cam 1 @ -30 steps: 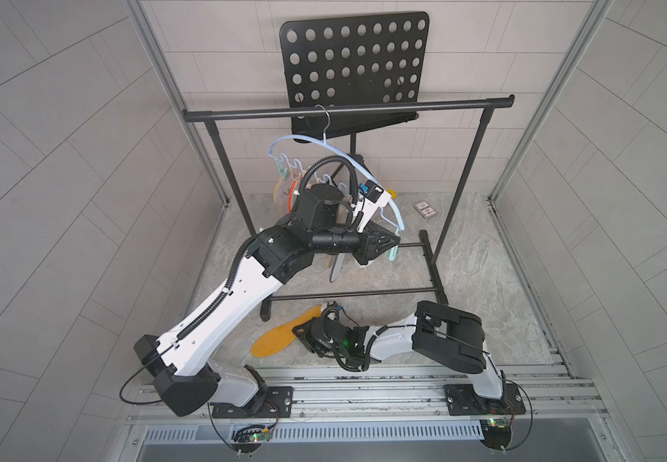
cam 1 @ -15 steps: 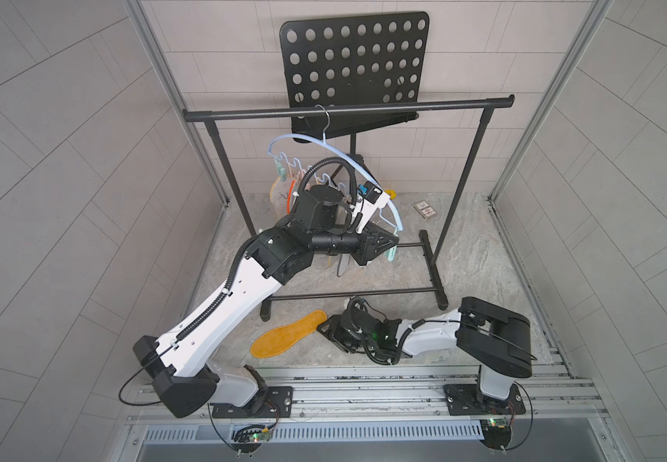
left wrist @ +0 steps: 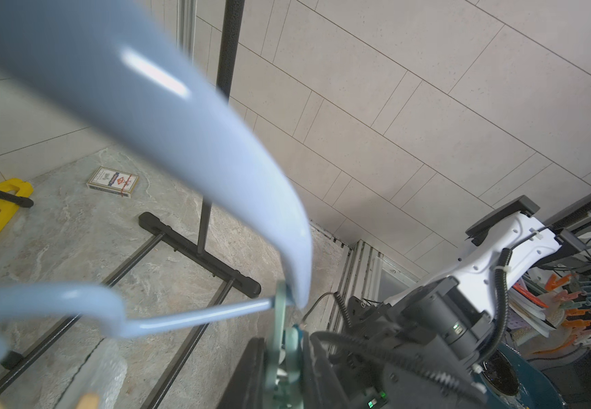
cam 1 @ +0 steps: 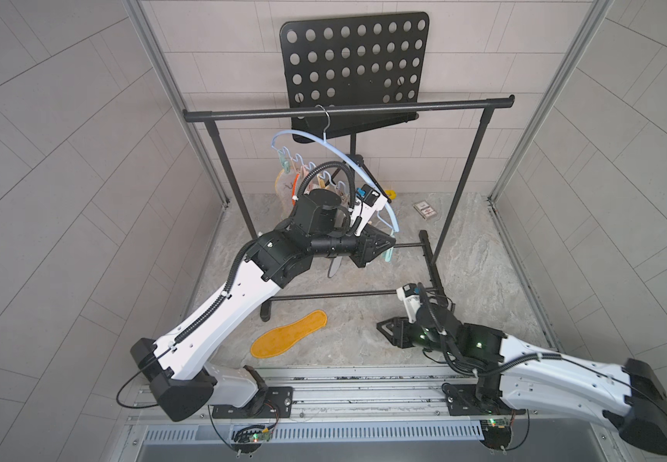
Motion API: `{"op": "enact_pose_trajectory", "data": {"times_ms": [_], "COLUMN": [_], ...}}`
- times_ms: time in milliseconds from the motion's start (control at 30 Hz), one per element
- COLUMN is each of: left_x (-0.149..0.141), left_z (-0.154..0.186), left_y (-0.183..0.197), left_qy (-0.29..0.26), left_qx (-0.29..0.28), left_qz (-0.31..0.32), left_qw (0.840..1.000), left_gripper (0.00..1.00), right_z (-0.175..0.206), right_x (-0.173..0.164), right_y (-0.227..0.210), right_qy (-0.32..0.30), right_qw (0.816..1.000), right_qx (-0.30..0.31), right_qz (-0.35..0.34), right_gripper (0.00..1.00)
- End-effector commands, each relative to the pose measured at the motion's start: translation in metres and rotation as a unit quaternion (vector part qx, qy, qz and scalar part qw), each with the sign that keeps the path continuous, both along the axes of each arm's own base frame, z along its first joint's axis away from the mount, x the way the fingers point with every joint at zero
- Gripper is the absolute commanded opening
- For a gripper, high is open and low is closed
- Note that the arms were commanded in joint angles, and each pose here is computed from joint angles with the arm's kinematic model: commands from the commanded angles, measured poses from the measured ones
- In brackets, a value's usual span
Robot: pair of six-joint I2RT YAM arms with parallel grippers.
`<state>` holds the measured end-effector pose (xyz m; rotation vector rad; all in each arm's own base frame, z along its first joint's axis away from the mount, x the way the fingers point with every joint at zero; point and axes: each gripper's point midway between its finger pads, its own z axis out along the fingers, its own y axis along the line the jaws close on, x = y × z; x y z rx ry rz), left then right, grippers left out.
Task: Take the shoe insoles off the hanger
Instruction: Place the insole at the center of the board, then remove the insole from the hanger.
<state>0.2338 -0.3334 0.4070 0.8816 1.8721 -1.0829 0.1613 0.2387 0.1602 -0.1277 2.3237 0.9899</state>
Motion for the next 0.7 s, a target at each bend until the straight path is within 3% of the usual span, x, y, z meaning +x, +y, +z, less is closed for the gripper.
{"op": "enact_pose_trajectory", "data": {"times_ms": [0, 133, 233, 433, 467, 567, 667], "left_x": [-0.003, -0.001, 0.001, 0.001, 0.000, -0.002, -0.010], "left_z": [-0.009, -0.007, -0.008, -0.010, -0.010, -0.013, -0.014], "left_y": [0.008, 0.010, 0.012, 0.017, 0.018, 0.021, 0.026], "left_qy": [0.014, 0.008, 0.008, 0.008, 0.009, 0.012, 0.015], "left_qx": [0.014, 0.015, 0.018, 0.022, 0.022, 0.027, 0.030], "left_qz": [0.011, 0.019, 0.028, 0.041, 0.042, 0.042, 0.036], "left_qw": [1.000, 1.000, 0.999, 0.999, 0.999, 0.999, 0.999], "left_gripper": [0.20, 0.21, 0.21, 0.23, 0.28, 0.59, 0.71], "right_z": [-0.021, -0.004, 0.000, -0.006, -0.006, -0.007, -0.006], "right_x": [-0.008, -0.019, -0.022, -0.013, -0.012, -0.012, -0.011], "right_y": [-0.055, -0.078, -0.079, -0.086, -0.086, -0.087, -0.089], "right_qy": [-0.058, -0.124, -0.130, -0.130, -0.131, -0.132, -0.134], "right_qw": [0.991, 0.983, 0.986, 0.983, 0.982, 0.982, 0.982], "right_qx": [-0.119, -0.128, -0.098, -0.130, -0.132, -0.131, -0.130], "right_qz": [0.020, 0.046, 0.040, 0.018, 0.016, 0.013, 0.008], "right_gripper": [0.40, 0.39, 0.39, 0.38, 0.38, 0.39, 0.39]}}
